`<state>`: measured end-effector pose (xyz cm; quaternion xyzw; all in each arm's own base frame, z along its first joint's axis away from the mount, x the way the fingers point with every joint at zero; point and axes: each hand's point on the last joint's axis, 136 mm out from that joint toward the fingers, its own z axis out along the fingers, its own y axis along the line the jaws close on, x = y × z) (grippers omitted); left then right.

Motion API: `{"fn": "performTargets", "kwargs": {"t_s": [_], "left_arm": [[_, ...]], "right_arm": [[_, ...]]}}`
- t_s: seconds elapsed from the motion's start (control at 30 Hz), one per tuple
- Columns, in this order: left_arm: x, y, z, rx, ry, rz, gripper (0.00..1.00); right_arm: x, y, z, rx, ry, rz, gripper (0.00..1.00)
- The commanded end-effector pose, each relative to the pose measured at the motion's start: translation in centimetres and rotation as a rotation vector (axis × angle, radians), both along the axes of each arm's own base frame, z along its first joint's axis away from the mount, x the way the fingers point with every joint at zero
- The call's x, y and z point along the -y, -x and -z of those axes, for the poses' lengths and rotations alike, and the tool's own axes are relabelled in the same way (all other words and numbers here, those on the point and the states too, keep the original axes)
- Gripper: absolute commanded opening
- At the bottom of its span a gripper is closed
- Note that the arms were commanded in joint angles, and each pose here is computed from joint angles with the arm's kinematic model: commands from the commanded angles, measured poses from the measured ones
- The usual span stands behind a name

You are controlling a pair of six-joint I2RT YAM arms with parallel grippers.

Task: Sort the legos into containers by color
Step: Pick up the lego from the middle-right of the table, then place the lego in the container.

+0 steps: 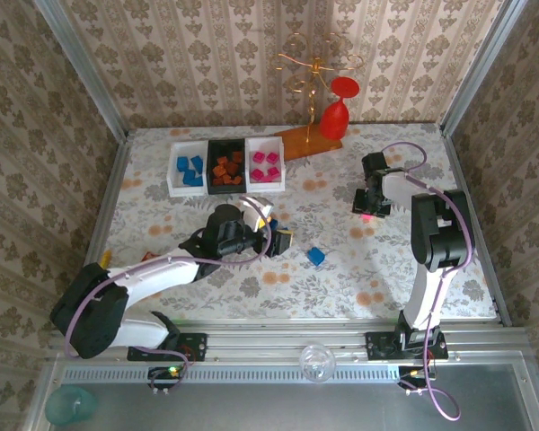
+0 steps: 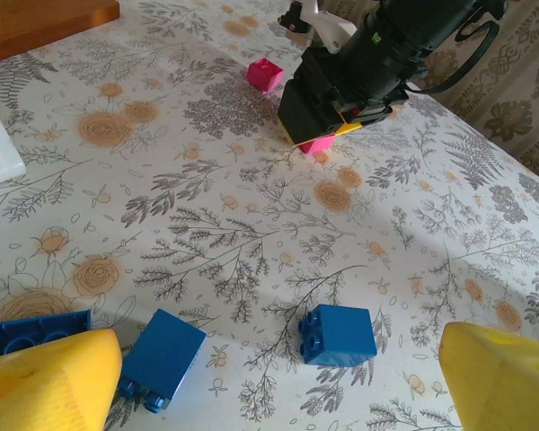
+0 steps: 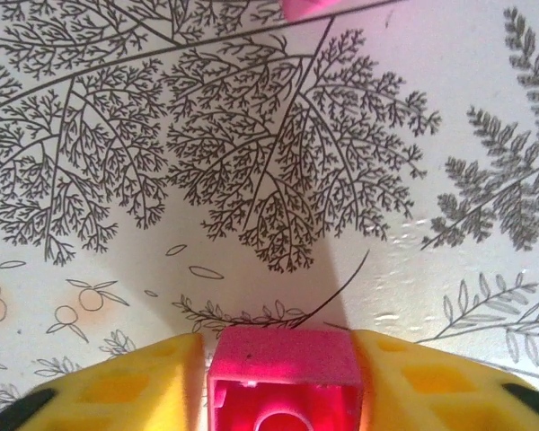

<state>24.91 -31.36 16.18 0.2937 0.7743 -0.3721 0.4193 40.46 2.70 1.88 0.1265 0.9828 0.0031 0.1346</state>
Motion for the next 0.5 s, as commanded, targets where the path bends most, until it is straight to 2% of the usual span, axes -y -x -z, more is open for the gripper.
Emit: {"fn": "performTargets", "kwargs": {"t_s": [0.0, 0.13, 0.3, 0.47], "left_arm": [[-0.8, -0.3, -0.8, 0.04, 0.015, -0.032, 0.93], [-3.4, -1.4, -0.3, 0.029, 0.006, -0.149, 0.93], [-9.5, -3.9, -0.5, -0.025, 0.1, -0.381, 0.93], [-13.4, -3.9, -2.2, -0.016, 0.165, -0.488, 0.93]], "right_arm": [[-1.1, 0.1, -1.3, 0.014, -0.022, -0.024, 0.41], [-5.0, -0.8, -4.8, 0.153, -0.104, -0.108, 0.36], [-16.8, -3.0, -10.7, 0.411, -0.265, -0.319, 0.33], [-24.9, -6.6, -13.8, 0.574, -0.321, -0.42, 0.32]]}}
